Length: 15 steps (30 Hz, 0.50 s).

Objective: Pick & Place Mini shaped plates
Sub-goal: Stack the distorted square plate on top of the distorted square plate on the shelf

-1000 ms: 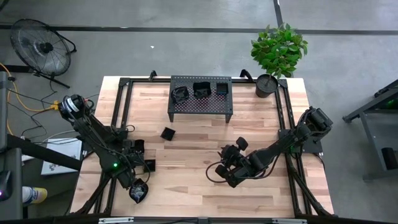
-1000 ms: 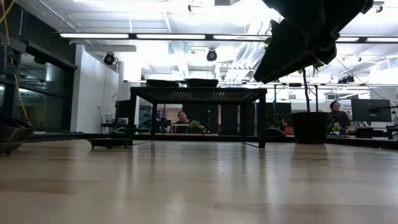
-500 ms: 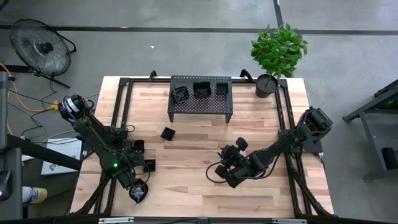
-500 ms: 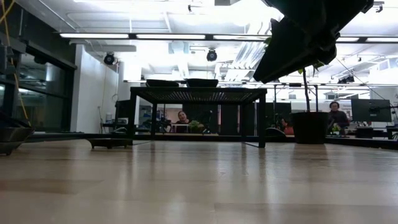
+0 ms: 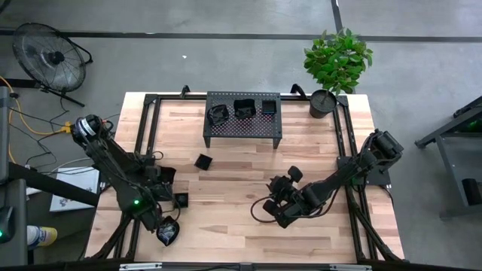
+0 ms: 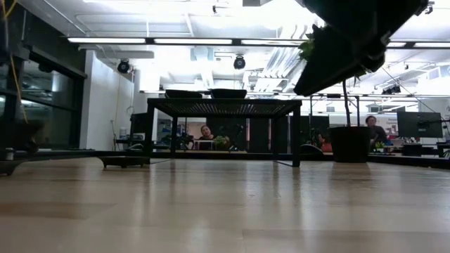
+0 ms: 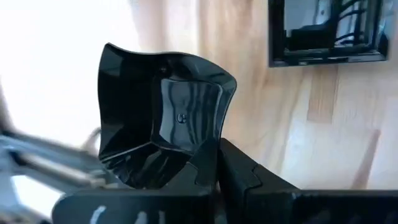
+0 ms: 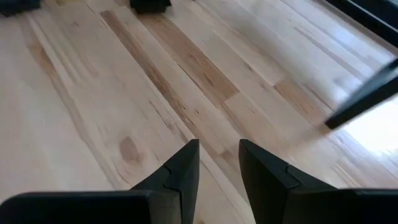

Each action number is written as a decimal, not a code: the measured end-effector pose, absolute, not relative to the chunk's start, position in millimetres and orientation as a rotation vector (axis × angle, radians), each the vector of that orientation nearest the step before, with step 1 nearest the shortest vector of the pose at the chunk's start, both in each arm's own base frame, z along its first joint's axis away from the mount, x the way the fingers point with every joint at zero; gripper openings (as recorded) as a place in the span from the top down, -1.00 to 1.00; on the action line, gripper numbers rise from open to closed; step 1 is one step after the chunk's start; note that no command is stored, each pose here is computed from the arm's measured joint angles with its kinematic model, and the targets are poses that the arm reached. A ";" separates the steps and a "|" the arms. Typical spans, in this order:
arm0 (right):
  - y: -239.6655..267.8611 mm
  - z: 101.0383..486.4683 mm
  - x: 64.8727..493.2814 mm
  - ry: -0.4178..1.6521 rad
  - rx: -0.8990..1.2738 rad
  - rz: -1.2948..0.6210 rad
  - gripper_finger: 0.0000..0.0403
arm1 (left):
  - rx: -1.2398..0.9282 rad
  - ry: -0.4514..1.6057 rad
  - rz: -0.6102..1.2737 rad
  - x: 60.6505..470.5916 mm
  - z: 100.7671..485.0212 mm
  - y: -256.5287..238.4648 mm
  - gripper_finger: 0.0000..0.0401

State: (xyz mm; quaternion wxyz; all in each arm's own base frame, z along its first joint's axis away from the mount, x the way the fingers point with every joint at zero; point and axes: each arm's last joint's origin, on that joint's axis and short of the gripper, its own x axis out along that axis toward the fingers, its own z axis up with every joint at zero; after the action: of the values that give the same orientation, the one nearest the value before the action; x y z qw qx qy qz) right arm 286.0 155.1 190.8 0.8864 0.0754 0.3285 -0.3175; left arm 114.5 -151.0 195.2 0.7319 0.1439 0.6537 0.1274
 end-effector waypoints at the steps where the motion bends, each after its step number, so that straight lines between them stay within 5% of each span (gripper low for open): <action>1: 155.7 190.3 283.5 0.688 0.152 -0.670 0.46 | 0.341 1.435 0.284 115.8 206.2 -152.3 0.99; 15: 170.6 188.4 257.9 0.668 0.133 -0.726 0.46 | 0.810 1.051 0.160 168.7 342.2 -139.4 1.00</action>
State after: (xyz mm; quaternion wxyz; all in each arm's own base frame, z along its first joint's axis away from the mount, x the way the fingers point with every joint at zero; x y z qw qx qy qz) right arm 257.9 170.6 188.4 0.8787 0.0636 0.3205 -0.3481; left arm 168.7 -139.4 342.2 0.7849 0.3757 0.4872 0.0743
